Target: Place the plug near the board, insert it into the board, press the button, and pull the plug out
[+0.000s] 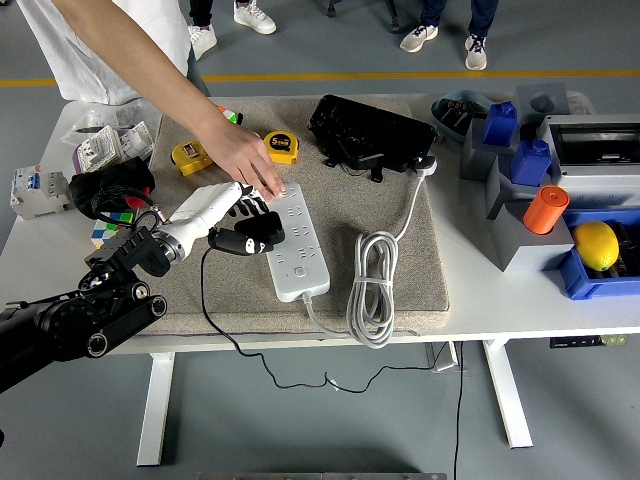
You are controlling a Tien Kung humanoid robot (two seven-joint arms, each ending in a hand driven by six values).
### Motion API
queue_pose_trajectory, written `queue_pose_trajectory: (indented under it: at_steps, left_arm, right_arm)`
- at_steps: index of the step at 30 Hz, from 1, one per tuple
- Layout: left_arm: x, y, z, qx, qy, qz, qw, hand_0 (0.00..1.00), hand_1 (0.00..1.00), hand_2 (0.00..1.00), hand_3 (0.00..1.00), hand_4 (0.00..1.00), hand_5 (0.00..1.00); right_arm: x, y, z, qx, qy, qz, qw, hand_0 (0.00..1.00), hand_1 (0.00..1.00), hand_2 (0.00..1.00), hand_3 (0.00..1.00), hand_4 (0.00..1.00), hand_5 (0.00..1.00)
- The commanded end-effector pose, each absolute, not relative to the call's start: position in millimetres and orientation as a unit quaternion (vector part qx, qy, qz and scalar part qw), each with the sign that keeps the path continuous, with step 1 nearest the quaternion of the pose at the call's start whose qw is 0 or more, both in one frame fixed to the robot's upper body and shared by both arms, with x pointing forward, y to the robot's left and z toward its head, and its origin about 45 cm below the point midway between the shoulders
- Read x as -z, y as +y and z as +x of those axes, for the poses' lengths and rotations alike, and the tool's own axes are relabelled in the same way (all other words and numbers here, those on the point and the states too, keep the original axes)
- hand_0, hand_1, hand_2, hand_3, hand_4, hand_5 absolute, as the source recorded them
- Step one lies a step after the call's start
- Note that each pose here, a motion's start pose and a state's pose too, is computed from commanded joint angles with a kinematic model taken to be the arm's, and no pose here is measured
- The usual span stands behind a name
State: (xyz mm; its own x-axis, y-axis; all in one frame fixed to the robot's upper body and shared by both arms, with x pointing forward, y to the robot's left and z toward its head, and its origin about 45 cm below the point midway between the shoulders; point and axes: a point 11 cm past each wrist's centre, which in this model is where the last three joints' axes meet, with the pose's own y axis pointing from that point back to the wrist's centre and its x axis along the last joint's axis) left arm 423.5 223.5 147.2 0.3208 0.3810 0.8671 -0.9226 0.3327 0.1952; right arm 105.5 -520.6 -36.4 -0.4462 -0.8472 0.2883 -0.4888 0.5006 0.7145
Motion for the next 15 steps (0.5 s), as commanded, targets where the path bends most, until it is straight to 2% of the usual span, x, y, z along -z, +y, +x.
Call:
queue_pose_trajectory:
  at_steps: [3,4,9,10,15]
  left_arm:
    - [-146.8,221.8,423.4,-0.447,-0.374,0.362,0.727,0.421,0.517,0.54,0.562,0.939,0.18]
    - [-146.7,221.4,423.4,-0.447,-0.375,0.361,0.727,0.408,0.506,0.525,0.55,0.831,0.099]
    - [-144.6,220.7,423.1,-0.442,-0.381,0.368,0.724,0.408,0.506,0.525,0.55,0.831,0.099]
    - [-145.1,220.7,423.3,-0.442,-0.382,0.367,0.724,0.37,0.457,0.459,0.529,0.761,0.078]
    - [-147.1,220.2,423.6,-0.441,-0.395,0.367,0.718,0.37,0.457,0.459,0.529,0.761,0.078]
  right_arm:
    - [36.5,-520.2,105.7,0.278,-0.804,0.416,0.323,0.699,0.698,0.675,0.573,0.998,0.513]
    - [36.6,-520.1,105.7,0.278,-0.803,0.416,0.323,0.699,0.698,0.674,0.573,0.998,0.513]
    - [36.6,-520.2,105.7,0.277,-0.803,0.416,0.323,0.699,0.698,0.674,0.573,0.998,0.513]
    - [36.4,-520.3,106.0,0.277,-0.803,0.416,0.323,0.699,0.698,0.674,0.573,0.998,0.512]
    - [36.7,-520.3,105.1,0.278,-0.804,0.415,0.323,0.699,0.698,0.674,0.573,0.998,0.512]
